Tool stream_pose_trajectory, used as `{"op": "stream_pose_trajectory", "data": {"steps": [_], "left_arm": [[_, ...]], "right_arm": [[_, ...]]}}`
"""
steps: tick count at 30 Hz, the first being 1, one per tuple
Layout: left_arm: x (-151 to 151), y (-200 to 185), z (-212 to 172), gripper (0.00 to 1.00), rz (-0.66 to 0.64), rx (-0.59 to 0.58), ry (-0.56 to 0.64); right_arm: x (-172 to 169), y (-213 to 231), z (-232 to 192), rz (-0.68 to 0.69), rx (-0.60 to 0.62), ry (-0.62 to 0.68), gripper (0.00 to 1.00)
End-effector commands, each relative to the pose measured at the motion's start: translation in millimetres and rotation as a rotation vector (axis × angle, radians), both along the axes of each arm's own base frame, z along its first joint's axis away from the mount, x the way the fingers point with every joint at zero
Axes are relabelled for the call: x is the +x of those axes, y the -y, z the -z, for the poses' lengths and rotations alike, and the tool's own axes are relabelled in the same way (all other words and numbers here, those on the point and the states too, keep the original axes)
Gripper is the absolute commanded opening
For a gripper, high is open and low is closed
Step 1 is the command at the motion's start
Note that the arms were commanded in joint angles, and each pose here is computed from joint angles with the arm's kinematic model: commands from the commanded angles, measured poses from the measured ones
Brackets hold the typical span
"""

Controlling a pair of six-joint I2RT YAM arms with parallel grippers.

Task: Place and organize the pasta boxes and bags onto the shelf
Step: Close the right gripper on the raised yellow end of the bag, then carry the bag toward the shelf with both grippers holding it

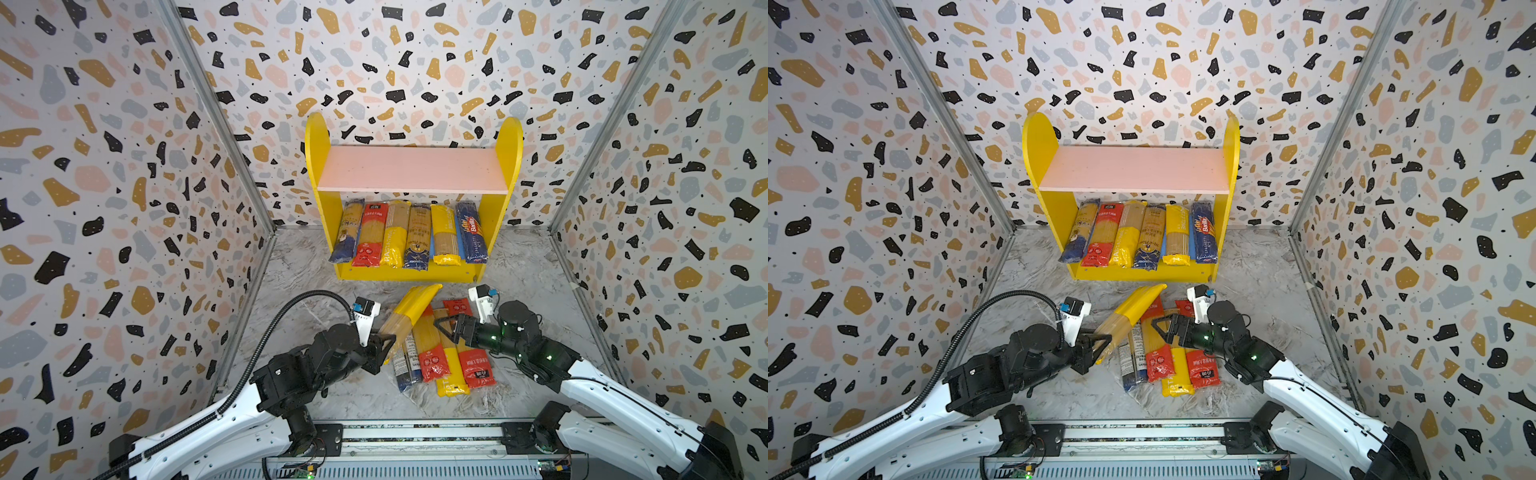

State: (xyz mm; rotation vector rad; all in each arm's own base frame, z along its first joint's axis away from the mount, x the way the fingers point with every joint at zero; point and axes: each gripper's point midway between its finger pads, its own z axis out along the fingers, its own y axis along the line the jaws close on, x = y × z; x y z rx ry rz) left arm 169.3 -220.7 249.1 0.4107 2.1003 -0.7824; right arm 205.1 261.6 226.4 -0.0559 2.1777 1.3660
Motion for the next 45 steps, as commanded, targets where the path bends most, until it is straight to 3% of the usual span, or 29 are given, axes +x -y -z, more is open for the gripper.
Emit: {"op": "stream_pose_trajectory", "data": {"steps": [1, 18, 27, 39, 40, 43, 45], "left_arm": [[7, 6, -88, 0.0, -0.008, -0.227, 0.181], [5, 1, -118, 0.0, -0.003, -0.245, 0.221], [5, -7, -147, 0.0, -0.016, -0.24, 0.278], [5, -7, -183, 0.0, -0.002, -0.234, 0.34], [5, -6, -185, 0.0, 0.0, -0.236, 0.344], [7, -6, -190, 0.0, -0.008, -0.226, 0.356], [7, -8, -195, 0.0, -0.012, -0.221, 0.368]], "right_arm": [[-4, -17, -28, -0.064, 0.143, 0.005, 0.99], [14, -64, -66, -0.112, 0.168, 0.068, 0.99], [18, -69, -105, -0.133, 0.172, 0.145, 0.99], [36, -109, -123, -0.18, 0.161, 0.154, 1.0], [38, -113, -126, -0.186, 0.162, 0.157, 0.97], [40, -128, -137, -0.208, 0.16, 0.172, 0.68], [40, -136, -144, -0.224, 0.154, 0.192, 0.56]]}}
